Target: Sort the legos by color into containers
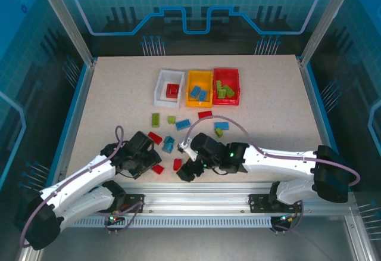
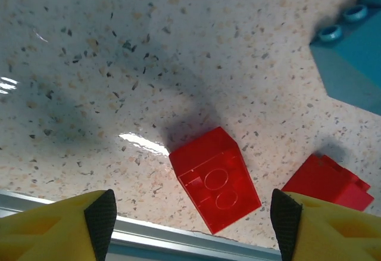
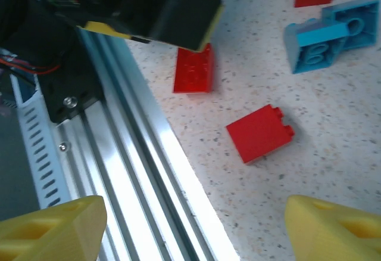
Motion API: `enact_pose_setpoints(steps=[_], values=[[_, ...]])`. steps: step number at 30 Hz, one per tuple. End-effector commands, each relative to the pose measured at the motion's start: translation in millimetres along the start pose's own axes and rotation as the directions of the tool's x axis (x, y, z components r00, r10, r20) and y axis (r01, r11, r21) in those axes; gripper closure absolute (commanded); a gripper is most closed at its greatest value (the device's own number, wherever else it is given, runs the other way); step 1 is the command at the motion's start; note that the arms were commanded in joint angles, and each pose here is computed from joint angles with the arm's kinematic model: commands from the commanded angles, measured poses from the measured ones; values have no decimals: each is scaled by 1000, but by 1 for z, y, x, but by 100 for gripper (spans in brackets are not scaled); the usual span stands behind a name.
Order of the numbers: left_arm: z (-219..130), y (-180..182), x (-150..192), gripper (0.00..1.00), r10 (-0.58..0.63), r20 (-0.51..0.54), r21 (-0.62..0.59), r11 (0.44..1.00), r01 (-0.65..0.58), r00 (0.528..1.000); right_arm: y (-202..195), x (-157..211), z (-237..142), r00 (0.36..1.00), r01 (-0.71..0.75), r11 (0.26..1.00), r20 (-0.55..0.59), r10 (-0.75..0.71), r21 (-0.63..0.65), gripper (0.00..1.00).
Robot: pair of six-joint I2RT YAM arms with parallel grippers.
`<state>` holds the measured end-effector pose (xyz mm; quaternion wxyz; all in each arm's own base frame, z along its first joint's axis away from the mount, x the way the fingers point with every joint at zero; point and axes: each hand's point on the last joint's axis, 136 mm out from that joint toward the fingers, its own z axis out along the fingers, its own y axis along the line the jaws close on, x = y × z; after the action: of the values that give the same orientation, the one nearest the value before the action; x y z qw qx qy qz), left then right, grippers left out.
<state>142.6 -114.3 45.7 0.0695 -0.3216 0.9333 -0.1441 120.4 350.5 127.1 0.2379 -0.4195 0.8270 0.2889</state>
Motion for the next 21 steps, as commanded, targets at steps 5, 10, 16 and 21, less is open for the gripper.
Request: enact_pose_setpoints(steps=[5, 10, 16, 21], values=[[19, -10, 0, 25, -117, 8, 32, 993, 117, 993, 17, -18, -6, 997, 7, 999, 78, -3, -51, 20], [29, -9, 1, 27, -125, 6, 13, 992, 125, 992, 21, -20, -3, 997, 13, 998, 72, -9, -57, 20], [41, -5, 4, 43, -135, 20, -14, 991, 135, 991, 18, -23, -3, 996, -3, 999, 87, 6, -37, 20], [42, -13, 0, 71, -139, 34, 14, 990, 138, 990, 14, -25, -3, 995, -23, 1000, 96, 25, -15, 21]])
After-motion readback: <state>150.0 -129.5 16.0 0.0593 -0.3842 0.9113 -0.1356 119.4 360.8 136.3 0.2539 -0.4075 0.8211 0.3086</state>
